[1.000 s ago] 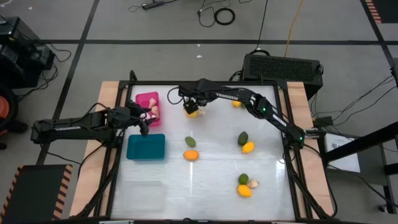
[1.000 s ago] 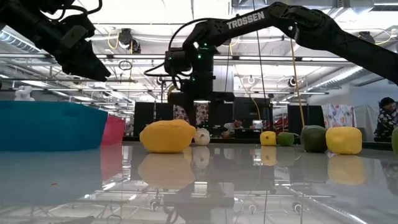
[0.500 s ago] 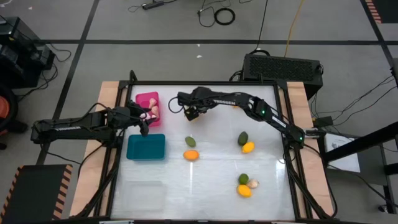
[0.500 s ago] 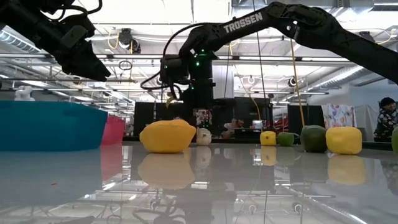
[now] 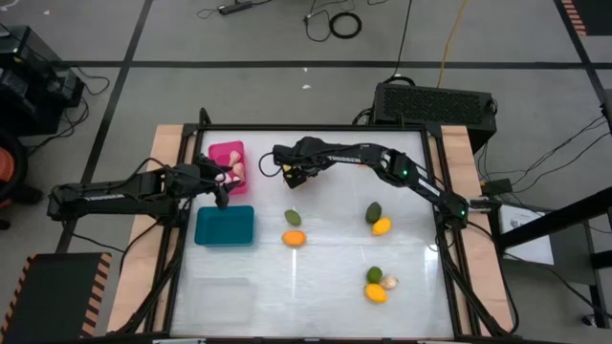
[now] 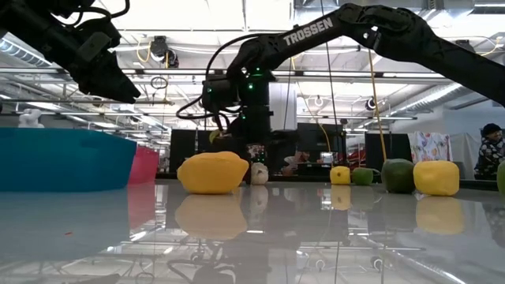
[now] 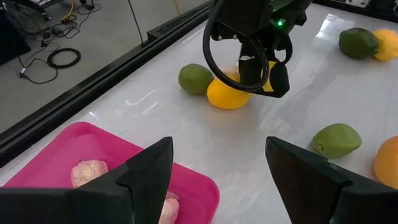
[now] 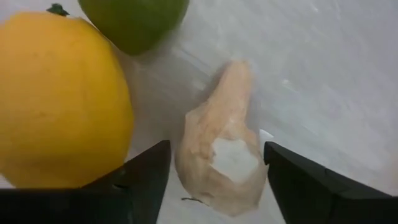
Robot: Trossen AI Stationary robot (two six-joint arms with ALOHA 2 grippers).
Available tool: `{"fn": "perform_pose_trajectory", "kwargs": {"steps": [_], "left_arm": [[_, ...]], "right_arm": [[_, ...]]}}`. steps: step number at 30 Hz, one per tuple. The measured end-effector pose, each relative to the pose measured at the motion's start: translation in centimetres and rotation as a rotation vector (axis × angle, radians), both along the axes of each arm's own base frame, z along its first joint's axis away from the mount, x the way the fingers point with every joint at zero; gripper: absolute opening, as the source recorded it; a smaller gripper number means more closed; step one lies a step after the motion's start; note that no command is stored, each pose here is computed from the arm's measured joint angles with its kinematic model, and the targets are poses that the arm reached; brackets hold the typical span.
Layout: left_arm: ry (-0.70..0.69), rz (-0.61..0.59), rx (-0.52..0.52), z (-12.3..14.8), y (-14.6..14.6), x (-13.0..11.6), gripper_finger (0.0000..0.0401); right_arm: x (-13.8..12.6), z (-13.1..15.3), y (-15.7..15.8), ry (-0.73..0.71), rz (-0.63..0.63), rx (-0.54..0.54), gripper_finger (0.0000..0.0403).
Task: Sort produce into baskets
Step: Put the white garlic into the pink bin
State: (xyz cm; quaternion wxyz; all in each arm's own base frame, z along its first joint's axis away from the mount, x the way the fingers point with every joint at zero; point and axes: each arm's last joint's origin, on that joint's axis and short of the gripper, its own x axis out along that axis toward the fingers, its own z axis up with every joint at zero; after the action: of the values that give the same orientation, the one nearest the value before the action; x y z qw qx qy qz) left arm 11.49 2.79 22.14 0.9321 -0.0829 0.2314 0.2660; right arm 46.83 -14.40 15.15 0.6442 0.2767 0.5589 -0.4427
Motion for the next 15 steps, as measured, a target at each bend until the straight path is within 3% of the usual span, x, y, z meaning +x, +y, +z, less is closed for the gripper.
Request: {"fn": "perform_pose_trajectory", "kwargs": {"steps": [9, 15], "left_arm": [[0.0, 0.001, 0.0, 0.0, 0.0, 0.0, 0.0263], [-0.001, 0.002, 0.001, 0.0, 0.0, 0.0, 0.0263]], "right_arm": [[-0.1, 0.5, 0.0, -0.016, -0.02, -0.005, 0.0137], [-0.1, 3.1, -0.1, -0.096, -0.041, -0.049, 0.0125]]}}
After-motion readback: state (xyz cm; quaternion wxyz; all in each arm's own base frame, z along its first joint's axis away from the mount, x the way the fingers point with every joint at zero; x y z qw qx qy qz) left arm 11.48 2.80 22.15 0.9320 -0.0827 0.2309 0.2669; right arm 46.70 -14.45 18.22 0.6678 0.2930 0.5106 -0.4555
